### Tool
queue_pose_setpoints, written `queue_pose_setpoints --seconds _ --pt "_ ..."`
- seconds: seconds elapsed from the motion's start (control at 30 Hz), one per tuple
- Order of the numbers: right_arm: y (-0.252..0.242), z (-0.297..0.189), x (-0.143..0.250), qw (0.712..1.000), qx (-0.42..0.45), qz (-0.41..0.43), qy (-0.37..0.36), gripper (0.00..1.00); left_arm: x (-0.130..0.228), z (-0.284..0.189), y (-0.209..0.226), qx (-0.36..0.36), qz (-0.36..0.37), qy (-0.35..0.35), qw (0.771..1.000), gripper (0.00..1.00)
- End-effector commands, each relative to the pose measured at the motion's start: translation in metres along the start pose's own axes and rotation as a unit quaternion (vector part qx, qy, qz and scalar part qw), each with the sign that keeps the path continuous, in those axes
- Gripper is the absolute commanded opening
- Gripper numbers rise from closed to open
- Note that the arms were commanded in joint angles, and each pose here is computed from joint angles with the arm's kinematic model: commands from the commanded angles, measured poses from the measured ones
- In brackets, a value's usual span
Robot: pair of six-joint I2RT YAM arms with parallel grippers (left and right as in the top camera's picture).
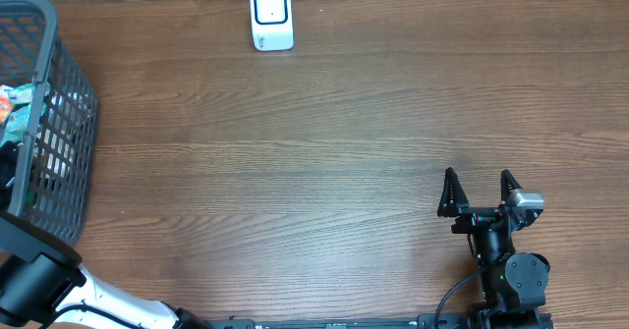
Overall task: Scan the item barcode
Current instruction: 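Grasp the green-capped jar with the left gripper and lift it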
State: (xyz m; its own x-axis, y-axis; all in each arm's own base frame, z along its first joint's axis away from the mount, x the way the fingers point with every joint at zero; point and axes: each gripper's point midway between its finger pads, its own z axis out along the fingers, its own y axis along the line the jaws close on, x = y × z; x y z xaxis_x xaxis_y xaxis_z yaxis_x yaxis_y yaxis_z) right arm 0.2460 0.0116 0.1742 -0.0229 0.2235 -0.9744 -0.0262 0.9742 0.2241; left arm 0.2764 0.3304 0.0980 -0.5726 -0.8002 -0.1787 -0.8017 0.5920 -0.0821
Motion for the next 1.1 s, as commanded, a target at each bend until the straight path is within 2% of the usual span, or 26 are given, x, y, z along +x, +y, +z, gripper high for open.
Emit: queue_pose_setpoints --seconds 0.0,0.27,0.47,0.5,0.53,0.57,0.6,0.7,0.83,1.07 --pt "-0.002 0.0 0.002 1.0 0.003 -0.001 -0.001 1.0 0.002 0.009 -0.003 0.014 0.015 0.009 1.0 0.94" --pt "-0.002 0.0 0.002 1.0 0.003 -0.001 -0.001 1.0 0.017 0.025 0.009 -0.015 0.009 0.03 0.999 0.92" --pt "-0.002 0.0 0.002 1.0 0.003 -0.001 -0.001 1.0 0.02 0.028 0.01 -0.017 0.007 0.033 0.999 0.78" --pt "-0.002 0.0 0.002 1.0 0.003 -0.001 -0.001 1.0 0.021 0.028 0.01 -0.017 0.007 0.035 0.999 0.74" --pt "-0.002 0.0 0.002 1.0 0.003 -0.001 -0.001 1.0 0.021 0.028 0.01 -0.017 0.005 0.035 0.999 0.63" --pt "-0.002 0.0 0.002 1.0 0.003 -0.001 -0.001 1.0 0.021 0.028 0.01 -0.017 0.002 0.036 0.999 0.6" --pt "-0.002 0.0 0.002 1.0 0.003 -0.001 -0.001 1.0 0.024 0.028 0.01 -0.018 0.001 0.041 0.999 0.51" --pt "-0.002 0.0 0.002 1.0 0.003 -0.001 -0.001 1.0 0.024 0.024 0.01 -0.017 0.001 0.043 0.999 0.41" --pt "-0.002 0.0 0.002 1.0 0.003 -0.001 -0.001 1.0 0.013 0.002 0.008 -0.017 -0.019 0.032 0.999 0.35" --pt "-0.002 0.0 0.002 1.0 0.003 -0.001 -0.001 1.0 -0.031 -0.096 -0.023 0.044 -0.038 -0.047 0.997 0.32"
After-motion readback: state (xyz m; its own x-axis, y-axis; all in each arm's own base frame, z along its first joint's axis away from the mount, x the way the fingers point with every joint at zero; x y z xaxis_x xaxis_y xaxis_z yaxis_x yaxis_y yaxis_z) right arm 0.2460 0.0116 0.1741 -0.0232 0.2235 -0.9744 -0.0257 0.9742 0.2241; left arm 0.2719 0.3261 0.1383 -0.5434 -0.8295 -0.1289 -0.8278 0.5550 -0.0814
